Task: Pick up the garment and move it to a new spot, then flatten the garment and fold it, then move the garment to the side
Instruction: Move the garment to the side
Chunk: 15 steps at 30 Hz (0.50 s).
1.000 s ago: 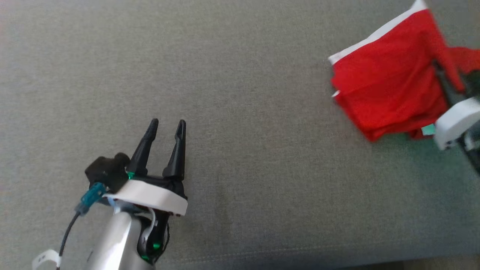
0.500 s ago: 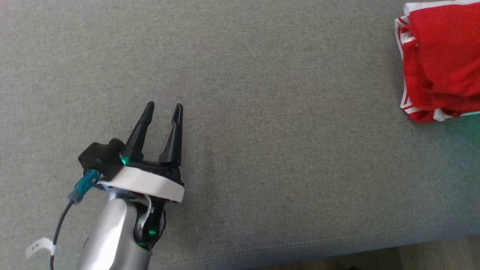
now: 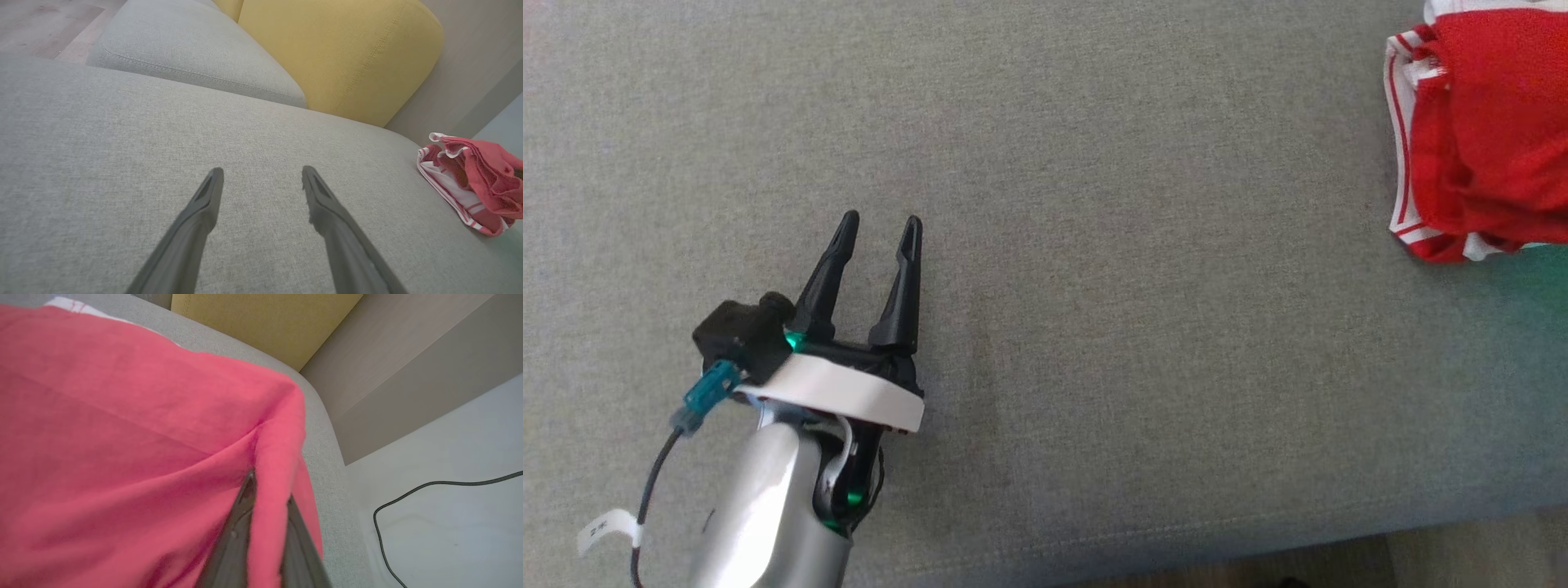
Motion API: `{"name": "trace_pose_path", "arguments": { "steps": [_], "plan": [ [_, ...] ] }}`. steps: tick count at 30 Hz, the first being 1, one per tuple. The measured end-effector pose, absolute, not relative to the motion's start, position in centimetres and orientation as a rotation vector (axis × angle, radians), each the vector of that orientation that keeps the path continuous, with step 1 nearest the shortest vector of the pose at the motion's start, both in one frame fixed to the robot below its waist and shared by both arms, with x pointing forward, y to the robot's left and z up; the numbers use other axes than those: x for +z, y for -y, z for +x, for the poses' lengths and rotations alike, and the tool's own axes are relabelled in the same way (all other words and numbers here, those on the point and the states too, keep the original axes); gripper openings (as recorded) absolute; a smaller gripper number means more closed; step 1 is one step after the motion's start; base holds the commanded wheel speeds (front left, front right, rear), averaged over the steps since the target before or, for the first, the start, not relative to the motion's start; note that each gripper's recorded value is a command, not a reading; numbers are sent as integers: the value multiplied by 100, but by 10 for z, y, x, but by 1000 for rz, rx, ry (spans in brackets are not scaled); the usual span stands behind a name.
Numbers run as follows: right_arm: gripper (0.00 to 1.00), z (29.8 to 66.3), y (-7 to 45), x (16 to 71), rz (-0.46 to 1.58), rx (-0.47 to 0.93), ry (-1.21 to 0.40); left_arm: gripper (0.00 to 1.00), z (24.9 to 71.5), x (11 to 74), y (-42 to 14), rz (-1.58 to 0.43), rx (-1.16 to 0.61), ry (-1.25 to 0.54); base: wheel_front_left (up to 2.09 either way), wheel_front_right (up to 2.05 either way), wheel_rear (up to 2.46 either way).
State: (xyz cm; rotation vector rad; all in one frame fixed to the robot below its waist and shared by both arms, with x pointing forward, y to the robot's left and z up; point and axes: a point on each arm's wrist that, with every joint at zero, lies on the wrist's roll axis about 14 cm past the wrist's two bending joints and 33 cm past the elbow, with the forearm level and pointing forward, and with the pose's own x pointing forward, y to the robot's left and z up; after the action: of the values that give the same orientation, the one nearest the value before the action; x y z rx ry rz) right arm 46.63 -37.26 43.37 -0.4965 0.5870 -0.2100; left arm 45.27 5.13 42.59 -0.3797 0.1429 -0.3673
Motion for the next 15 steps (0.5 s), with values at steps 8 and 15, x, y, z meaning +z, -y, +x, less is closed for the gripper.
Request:
{"name": "trace_pose_path", "arguments": {
  "steps": [8, 15],
  "plan": [
    [100, 469, 365, 449, -461, -221, -529, 100, 452, 432, -50, -375, -372, -132, 0, 0, 0],
    [100, 472, 357, 475, -470, -219, -453, 100, 449, 444, -51, -371, -375, -105, 0, 0, 0]
  ]
}}
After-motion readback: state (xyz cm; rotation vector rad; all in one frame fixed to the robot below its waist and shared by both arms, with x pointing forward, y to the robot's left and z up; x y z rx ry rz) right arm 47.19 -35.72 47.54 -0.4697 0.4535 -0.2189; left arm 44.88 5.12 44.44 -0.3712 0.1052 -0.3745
